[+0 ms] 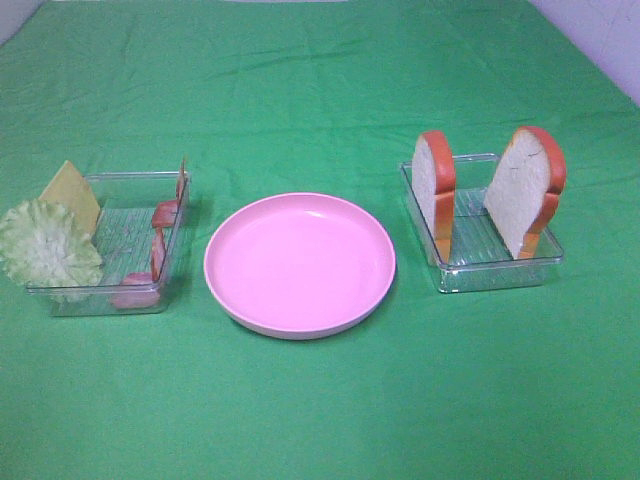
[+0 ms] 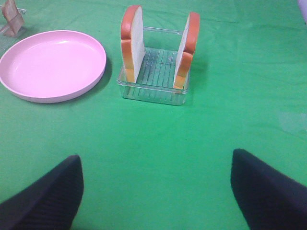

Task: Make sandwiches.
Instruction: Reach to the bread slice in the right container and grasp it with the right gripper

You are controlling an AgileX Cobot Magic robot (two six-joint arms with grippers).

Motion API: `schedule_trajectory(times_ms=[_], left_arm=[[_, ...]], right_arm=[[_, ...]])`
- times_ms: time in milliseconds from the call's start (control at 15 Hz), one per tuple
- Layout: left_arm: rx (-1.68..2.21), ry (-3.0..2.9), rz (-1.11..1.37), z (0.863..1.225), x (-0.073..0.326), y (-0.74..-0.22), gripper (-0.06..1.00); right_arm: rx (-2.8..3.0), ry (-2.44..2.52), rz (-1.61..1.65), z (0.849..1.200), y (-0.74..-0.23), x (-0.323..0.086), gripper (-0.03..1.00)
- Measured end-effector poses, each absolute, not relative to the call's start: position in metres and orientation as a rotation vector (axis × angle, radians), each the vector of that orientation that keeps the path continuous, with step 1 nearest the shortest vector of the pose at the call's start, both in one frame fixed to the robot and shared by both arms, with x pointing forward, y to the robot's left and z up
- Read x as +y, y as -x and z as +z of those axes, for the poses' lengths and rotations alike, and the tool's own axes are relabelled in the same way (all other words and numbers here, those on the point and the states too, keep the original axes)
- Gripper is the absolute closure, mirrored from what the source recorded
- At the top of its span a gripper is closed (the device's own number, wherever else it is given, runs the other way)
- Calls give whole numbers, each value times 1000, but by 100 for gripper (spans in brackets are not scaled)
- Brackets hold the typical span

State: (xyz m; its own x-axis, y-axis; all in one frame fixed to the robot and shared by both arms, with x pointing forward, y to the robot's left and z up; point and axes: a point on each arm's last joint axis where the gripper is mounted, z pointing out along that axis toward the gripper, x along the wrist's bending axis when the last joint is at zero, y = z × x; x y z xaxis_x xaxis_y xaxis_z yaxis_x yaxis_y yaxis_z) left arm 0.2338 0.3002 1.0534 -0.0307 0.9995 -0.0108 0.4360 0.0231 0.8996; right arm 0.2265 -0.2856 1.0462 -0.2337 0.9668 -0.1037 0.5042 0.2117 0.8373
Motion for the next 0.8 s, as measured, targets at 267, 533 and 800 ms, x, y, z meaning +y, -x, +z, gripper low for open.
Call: schedule_trajectory(times_ms=[267,533,800], left_arm=[[1564,-1506,968,1053,300,-234,23],[1564,-1506,968,1053,300,-234,23],[1564,-1506,968,1053,300,-234,23]], right_arm=[[1839,-1365,910,1046,-227,-286,20],[1839,-1365,910,1046,-227,-286,20],[1839,-1365,910,1046,-227,-286,20]])
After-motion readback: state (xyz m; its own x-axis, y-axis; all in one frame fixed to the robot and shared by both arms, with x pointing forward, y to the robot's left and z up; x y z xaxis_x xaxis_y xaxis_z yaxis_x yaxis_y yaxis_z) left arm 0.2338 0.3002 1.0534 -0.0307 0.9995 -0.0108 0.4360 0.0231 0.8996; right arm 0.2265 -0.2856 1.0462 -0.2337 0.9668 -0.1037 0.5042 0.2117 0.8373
